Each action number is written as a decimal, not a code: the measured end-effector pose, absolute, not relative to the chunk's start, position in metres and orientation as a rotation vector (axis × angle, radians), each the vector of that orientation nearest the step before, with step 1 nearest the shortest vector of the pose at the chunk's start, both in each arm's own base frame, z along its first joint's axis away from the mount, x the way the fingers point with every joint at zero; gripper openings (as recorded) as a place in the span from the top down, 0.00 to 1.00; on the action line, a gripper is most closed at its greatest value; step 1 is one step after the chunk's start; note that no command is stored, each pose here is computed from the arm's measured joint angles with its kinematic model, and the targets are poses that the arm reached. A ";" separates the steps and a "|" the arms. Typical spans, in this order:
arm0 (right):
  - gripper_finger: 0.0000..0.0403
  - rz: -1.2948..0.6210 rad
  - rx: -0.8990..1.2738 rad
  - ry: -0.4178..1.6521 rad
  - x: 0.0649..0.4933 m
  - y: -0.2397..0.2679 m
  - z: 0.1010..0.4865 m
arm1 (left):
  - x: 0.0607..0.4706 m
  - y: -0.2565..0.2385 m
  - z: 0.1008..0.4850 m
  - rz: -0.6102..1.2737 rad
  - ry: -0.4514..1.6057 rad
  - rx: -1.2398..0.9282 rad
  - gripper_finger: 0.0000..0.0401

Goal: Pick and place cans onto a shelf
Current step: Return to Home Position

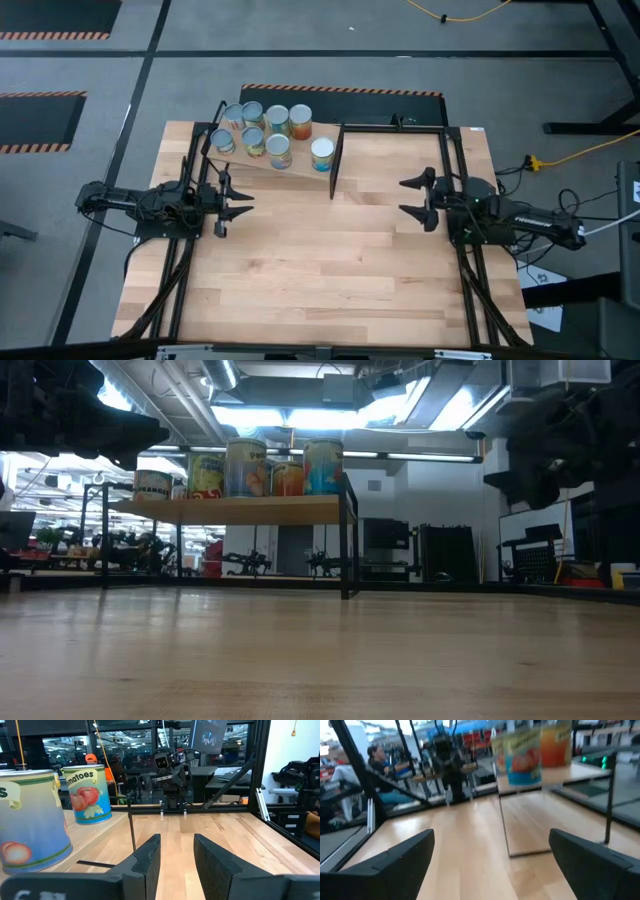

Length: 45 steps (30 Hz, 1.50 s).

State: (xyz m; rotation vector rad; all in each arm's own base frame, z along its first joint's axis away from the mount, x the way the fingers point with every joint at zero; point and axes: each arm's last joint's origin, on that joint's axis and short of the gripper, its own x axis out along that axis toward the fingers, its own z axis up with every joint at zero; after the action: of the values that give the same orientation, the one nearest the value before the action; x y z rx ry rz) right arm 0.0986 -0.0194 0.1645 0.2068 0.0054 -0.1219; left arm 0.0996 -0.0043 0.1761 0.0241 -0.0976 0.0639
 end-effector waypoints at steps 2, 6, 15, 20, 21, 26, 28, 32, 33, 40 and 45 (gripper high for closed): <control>0.02 -0.129 0.193 -0.032 0.096 -0.019 0.168 | 0.100 -0.004 0.176 0.064 -0.098 0.024 0.73; 0.02 -0.137 0.171 -0.050 0.095 -0.019 0.170 | 0.100 -0.004 0.176 0.064 -0.098 0.024 0.73; 0.02 -0.216 -0.067 -0.019 0.095 -0.022 0.169 | 0.100 -0.004 0.176 0.064 -0.098 0.024 0.73; 0.02 -0.214 -0.056 -0.022 0.095 -0.022 0.169 | 0.100 -0.004 0.176 0.064 -0.098 0.024 0.73; 0.02 -0.214 -0.050 -0.022 0.095 -0.022 0.169 | 0.100 -0.004 0.176 0.064 -0.098 0.024 0.73; 0.02 -0.213 -0.006 -0.027 0.095 -0.022 0.169 | 0.100 -0.004 0.176 0.064 -0.098 0.024 0.73; 0.05 -0.213 0.011 -0.028 0.095 -0.022 0.169 | 0.100 -0.004 0.176 0.064 -0.098 0.024 0.73; 0.16 -0.213 0.019 -0.029 0.095 -0.022 0.169 | 0.100 -0.004 0.176 0.064 -0.098 0.024 0.73; 0.20 -0.213 0.020 -0.030 0.095 -0.022 0.169 | 0.100 -0.004 0.176 0.064 -0.098 0.024 0.73; 0.54 -0.212 0.050 -0.032 0.095 -0.022 0.169 | 0.100 -0.004 0.176 0.064 -0.098 0.024 0.73; 0.73 -0.212 0.050 -0.031 0.095 -0.022 0.168 | 0.100 -0.004 0.176 0.064 -0.098 0.024 0.73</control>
State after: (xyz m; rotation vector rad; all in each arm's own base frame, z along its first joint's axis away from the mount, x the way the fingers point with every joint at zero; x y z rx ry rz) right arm 0.0949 -0.0219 0.1685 0.0500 -0.0312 -0.2117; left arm 0.0996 -0.0043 0.1762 0.0240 -0.0980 0.0639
